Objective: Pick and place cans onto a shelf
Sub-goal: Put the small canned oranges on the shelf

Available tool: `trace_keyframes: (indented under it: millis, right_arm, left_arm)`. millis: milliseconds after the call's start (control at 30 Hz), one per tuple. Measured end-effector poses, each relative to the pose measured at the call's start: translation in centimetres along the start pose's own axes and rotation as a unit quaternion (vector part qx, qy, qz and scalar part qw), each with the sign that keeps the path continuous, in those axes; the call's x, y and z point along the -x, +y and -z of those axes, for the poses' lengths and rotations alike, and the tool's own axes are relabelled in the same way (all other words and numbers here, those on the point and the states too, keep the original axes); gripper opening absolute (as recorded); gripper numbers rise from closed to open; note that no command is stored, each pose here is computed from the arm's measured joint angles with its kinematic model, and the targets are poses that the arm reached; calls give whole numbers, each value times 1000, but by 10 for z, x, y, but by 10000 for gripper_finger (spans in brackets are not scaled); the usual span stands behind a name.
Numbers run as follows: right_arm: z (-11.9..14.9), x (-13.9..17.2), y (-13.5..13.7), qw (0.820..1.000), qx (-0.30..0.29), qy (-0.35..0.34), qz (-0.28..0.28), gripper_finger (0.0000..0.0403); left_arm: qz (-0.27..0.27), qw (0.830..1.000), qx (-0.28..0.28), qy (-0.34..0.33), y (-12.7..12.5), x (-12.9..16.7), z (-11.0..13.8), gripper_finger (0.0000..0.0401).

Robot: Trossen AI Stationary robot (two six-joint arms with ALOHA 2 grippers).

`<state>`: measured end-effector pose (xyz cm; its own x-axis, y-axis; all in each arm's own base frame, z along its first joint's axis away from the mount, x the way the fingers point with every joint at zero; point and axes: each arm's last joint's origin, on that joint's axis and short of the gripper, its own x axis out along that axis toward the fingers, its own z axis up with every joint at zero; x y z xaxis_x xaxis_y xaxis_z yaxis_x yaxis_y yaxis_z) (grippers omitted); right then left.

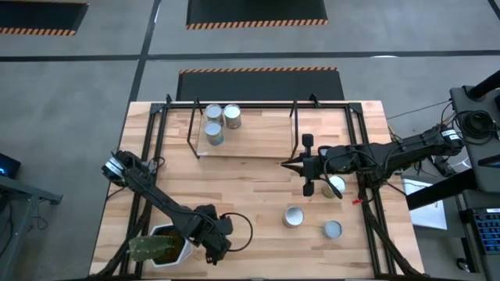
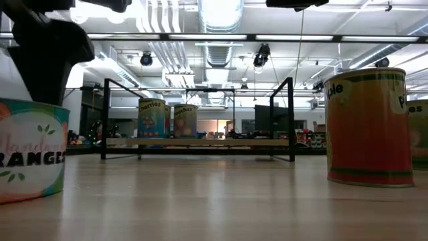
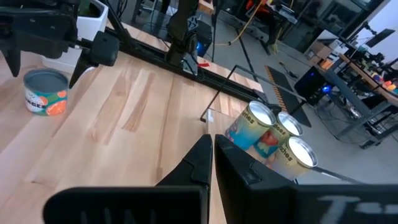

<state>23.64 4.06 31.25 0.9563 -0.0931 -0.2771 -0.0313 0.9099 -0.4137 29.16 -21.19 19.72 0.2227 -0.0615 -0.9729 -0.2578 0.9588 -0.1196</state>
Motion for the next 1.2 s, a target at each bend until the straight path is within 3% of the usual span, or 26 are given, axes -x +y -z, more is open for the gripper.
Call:
trace_keyframes:
  millis: [467, 867, 1200]
  right_arm:
    - [0, 0, 0, 1000, -1, -1, 0, 9]
    - [0, 0, 0, 1000, -12, 2, 0, 9]
    - [3, 14, -4, 999, -40, 18, -6, 9]
  left_arm:
    - [-11, 1000, 2, -12, 4, -12, 6, 341]
    - [-1, 1000, -5, 3, 7, -13, 5, 268]
    - [-18, 997, -77, 14, 18, 29, -33, 287]
